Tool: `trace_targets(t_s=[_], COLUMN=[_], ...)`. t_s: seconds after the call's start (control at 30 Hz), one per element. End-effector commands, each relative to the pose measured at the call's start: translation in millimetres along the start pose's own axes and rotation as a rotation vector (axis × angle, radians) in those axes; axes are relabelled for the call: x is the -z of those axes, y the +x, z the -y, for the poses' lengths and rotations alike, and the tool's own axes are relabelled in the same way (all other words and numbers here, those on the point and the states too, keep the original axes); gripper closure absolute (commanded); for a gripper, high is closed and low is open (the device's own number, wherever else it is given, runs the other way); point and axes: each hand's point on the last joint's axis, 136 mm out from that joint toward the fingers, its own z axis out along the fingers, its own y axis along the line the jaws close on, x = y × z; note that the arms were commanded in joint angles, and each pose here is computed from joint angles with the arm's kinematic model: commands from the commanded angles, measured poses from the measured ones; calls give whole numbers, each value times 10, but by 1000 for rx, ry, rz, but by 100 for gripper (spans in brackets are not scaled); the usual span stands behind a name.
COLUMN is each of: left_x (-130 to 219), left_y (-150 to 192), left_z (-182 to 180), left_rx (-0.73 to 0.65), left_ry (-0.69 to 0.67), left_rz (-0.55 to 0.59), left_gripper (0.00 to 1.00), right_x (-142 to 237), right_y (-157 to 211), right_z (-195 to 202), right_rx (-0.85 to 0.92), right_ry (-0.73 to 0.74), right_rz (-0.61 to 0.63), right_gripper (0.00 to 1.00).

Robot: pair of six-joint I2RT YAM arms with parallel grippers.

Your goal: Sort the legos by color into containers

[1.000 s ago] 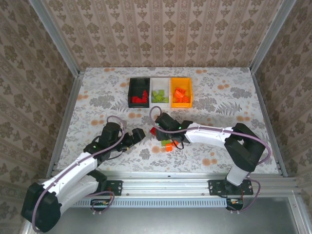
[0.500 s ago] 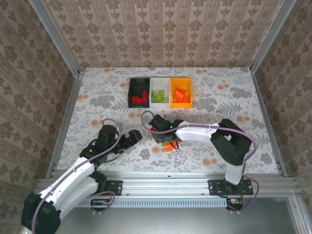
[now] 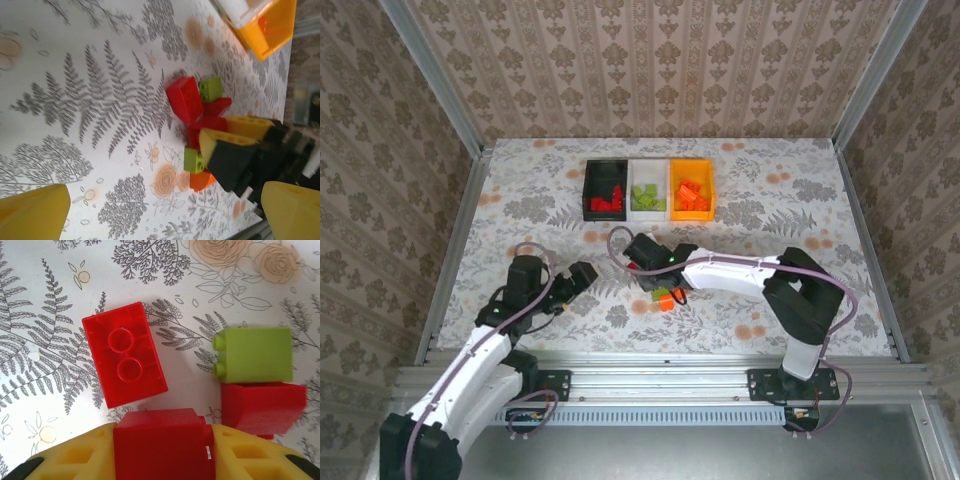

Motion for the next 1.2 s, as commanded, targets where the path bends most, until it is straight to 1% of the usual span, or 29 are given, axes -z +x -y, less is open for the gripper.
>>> trace_targets(t_s=[0.0, 0.13, 0.3, 0.4, 0.5, 0.63, 0.77, 0.97, 1.0, 1.07, 1.17], left_x=[99, 157, 142, 120, 125, 129, 143, 137, 133, 122, 111], left_y=[-110, -324, -396, -391, -396, -419, -451, -470, -474, -477, -477], left_z=[12, -50, -30, -22, 2, 40, 110, 106, 106, 96, 94], left_rx=[30, 94, 108, 114, 106, 84, 66, 66, 65, 69, 75], left_ry=[37, 62, 80, 91, 100, 119, 140, 140, 140, 138, 137], left_rz=[3, 34, -23, -50, -56, -61, -73, -71, -71, -75, -82], left_gripper=[0, 0, 0, 0, 0, 0, 0, 0, 0, 0, 0], right_x=[375, 351, 101, -72, -283, -543, -677, -881, -886, -888, -771], right_y=[-537, -1091, -1726, -1975, -2220, -2354, -2446, -2429, -2433, -2432, -2497], right_z=[-14, -105, -213, -229, -116, -66, -74, 37, 39, 35, -1], right_rx=[11, -1, -6, 2, -24, -2, 1, 3, 6, 10, -8], right_ry=[-4, -30, -41, -39, -22, -14, -38, -9, -7, -8, -39], right_rz=[133, 204, 264, 258, 281, 273, 272, 245, 246, 246, 259], right_gripper=[62, 62, 62, 62, 62, 62, 61, 58, 56, 47, 42])
